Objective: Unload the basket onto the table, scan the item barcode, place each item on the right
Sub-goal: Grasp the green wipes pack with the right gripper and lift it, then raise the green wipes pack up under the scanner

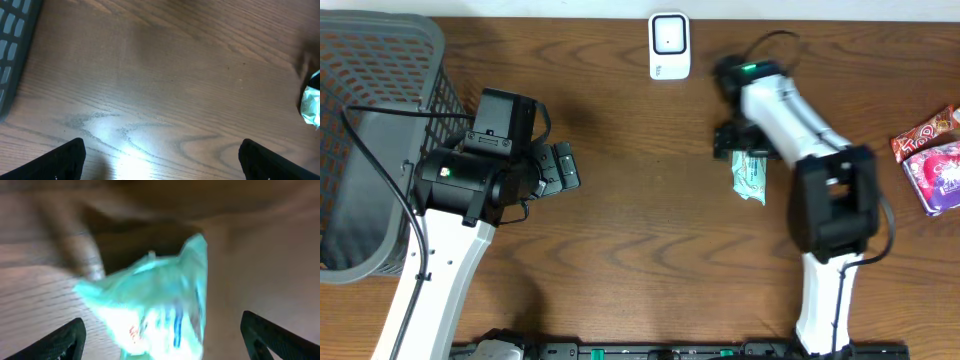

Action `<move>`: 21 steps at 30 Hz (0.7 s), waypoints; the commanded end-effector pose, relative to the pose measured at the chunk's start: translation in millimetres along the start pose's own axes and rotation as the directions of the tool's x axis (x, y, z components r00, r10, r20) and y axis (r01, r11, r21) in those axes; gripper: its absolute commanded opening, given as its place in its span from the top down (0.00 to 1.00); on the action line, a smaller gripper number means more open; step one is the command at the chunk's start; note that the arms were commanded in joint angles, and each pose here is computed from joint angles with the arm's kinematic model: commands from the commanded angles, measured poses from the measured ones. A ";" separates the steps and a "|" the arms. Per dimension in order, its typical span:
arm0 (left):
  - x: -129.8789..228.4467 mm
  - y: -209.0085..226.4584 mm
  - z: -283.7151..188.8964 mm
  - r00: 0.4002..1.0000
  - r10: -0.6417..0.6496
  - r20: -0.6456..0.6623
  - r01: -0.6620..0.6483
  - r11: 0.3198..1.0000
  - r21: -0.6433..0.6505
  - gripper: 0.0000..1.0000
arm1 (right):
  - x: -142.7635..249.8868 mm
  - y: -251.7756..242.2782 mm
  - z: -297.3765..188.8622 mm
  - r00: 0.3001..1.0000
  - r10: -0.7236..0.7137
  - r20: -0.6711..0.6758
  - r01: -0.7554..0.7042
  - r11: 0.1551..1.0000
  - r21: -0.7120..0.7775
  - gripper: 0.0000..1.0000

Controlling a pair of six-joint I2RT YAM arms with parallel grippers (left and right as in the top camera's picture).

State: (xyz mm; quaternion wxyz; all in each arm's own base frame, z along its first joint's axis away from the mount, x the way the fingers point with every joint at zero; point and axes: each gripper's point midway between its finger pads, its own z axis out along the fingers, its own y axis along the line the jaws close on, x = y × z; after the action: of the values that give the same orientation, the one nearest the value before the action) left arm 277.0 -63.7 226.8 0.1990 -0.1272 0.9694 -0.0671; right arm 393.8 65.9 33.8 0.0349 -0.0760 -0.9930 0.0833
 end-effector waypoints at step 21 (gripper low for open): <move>-1.8 2.3 -1.2 1.000 -0.007 0.008 0.007 1.000 -0.012 0.02 | 40.6 49.0 17.8 0.977 -0.131 -0.167 -0.069 0.548 -0.834 0.36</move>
State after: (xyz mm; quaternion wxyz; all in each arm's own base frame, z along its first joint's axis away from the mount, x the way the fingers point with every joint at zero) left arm 277.0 -63.7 226.8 0.1990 -0.1272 0.9694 -0.0671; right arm 366.2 97.0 16.4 0.0796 -0.0718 -0.9208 -0.3751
